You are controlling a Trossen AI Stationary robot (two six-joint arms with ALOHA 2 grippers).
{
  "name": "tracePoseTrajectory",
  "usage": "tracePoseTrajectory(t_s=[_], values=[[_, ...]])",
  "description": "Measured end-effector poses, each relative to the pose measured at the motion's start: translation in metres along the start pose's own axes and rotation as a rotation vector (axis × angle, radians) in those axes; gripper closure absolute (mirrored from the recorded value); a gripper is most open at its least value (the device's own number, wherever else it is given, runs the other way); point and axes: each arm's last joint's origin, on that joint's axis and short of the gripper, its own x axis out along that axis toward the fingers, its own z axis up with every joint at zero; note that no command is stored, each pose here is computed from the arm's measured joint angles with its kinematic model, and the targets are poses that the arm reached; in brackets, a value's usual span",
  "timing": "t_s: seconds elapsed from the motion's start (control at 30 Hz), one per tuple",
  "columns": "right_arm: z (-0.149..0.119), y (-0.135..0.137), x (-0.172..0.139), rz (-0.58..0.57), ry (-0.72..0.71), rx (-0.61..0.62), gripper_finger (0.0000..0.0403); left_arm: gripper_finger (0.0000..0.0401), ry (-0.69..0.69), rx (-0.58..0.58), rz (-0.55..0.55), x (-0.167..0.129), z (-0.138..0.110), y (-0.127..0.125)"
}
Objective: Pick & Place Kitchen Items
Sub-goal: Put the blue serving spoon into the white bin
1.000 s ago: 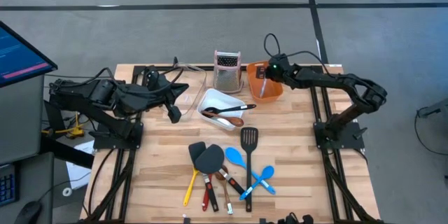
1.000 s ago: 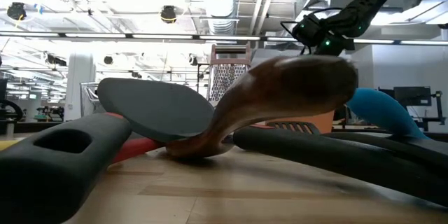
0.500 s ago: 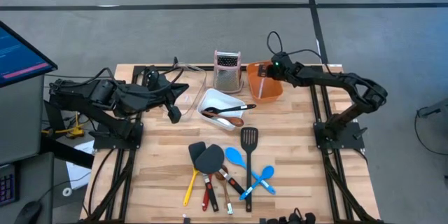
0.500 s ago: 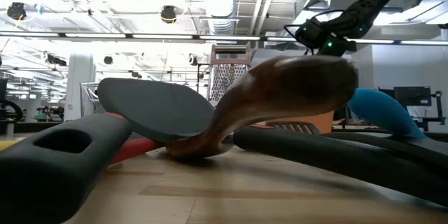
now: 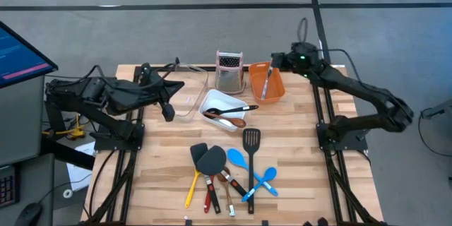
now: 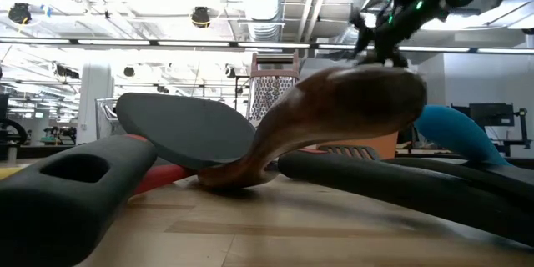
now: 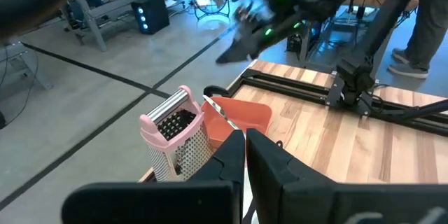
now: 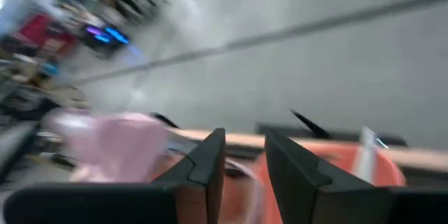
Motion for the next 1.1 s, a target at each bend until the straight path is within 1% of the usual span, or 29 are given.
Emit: tracePoseTrajectory(t_s=[0.07, 0.13, 0.27, 0.47, 0.57, 0.7, 0.9, 1.03, 1.1], values=[[0.007, 0.011, -0.020, 0.072, -0.048, -0.024, 0.0318, 0.0398, -0.004, 0.001, -0.001, -0.002, 0.000, 0.002], [0.011, 0.022, -0.039, 0.158, -0.087, -0.063, 0.0329, 0.0398, -0.007, 0.028, -0.005, -0.004, 0.001, 0.004], [0.014, 0.043, -0.076, 0.326, -0.163, -0.148, 0.0351, 0.0398, -0.004, 0.067, -0.037, -0.005, 0.001, 0.005], [0.007, 0.061, -0.111, 0.496, -0.181, -0.237, 0.0387, 0.0398, -0.003, 0.070, -0.046, -0.006, 0.001, 0.005], [0.001, 0.068, -0.121, 0.558, -0.169, -0.289, 0.0400, 0.0397, -0.003, 0.072, -0.046, -0.006, 0.001, 0.005], [-0.010, 0.075, -0.127, 0.616, -0.124, -0.358, 0.0397, 0.0397, -0.003, 0.074, -0.046, -0.006, 0.001, 0.005], [-0.025, 0.086, -0.130, 0.682, -0.050, -0.384, 0.0396, 0.0397, -0.002, 0.075, -0.045, -0.005, 0.001, 0.004], [-0.030, 0.093, -0.132, 0.735, -0.043, -0.382, 0.0401, 0.0397, 0.007, 0.079, -0.045, -0.001, 0.000, 0.000], [-0.033, 0.096, -0.134, 0.756, -0.035, -0.383, 0.0402, 0.0397, 0.021, 0.097, -0.069, 0.003, -0.001, -0.006]])
